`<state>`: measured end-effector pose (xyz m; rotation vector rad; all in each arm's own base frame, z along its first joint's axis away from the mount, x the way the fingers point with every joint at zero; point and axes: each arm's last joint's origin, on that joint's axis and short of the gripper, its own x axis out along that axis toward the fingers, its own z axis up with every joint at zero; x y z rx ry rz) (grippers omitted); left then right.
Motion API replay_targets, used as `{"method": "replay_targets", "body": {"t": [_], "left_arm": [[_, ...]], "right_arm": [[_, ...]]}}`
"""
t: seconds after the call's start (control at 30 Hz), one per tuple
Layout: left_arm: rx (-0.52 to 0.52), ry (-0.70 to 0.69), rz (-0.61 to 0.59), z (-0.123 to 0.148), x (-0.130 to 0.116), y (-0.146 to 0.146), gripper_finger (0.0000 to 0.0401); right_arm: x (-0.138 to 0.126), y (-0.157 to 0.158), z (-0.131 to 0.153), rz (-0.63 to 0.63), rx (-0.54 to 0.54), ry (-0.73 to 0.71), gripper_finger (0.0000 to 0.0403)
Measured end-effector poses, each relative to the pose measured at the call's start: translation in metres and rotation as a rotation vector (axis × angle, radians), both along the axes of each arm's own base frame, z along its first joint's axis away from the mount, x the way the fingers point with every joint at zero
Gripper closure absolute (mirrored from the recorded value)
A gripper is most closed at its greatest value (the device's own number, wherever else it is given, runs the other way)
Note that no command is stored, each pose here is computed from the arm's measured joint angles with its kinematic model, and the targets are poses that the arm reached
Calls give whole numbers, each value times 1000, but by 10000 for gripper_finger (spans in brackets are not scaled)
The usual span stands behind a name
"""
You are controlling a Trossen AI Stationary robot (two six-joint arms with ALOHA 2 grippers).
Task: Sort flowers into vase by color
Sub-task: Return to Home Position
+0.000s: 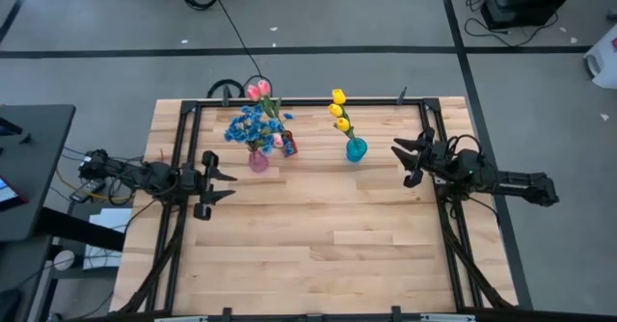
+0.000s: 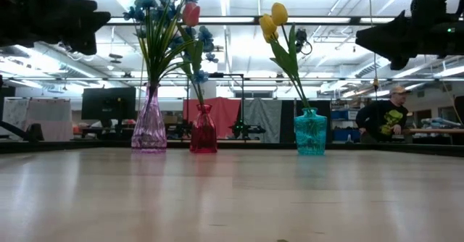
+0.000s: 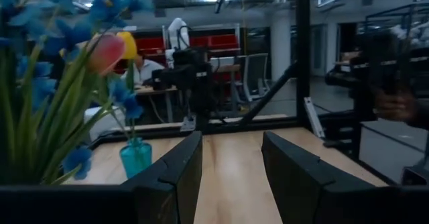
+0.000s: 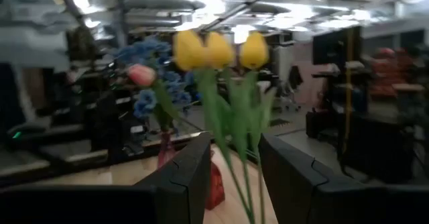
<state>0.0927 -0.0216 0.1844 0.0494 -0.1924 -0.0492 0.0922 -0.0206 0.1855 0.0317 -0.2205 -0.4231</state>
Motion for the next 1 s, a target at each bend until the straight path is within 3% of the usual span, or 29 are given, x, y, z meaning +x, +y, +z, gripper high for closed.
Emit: {"method": "replay_targets", "body": {"t": [0.2, 1.0], "left_arm": [[-6, 9, 64, -1, 0, 2, 238], [11, 9, 79, -1, 1, 2, 238]], "right_arm": [[-1, -1, 0, -27, 102, -48, 263], [-1, -1, 0, -27, 104, -48, 263]]}}
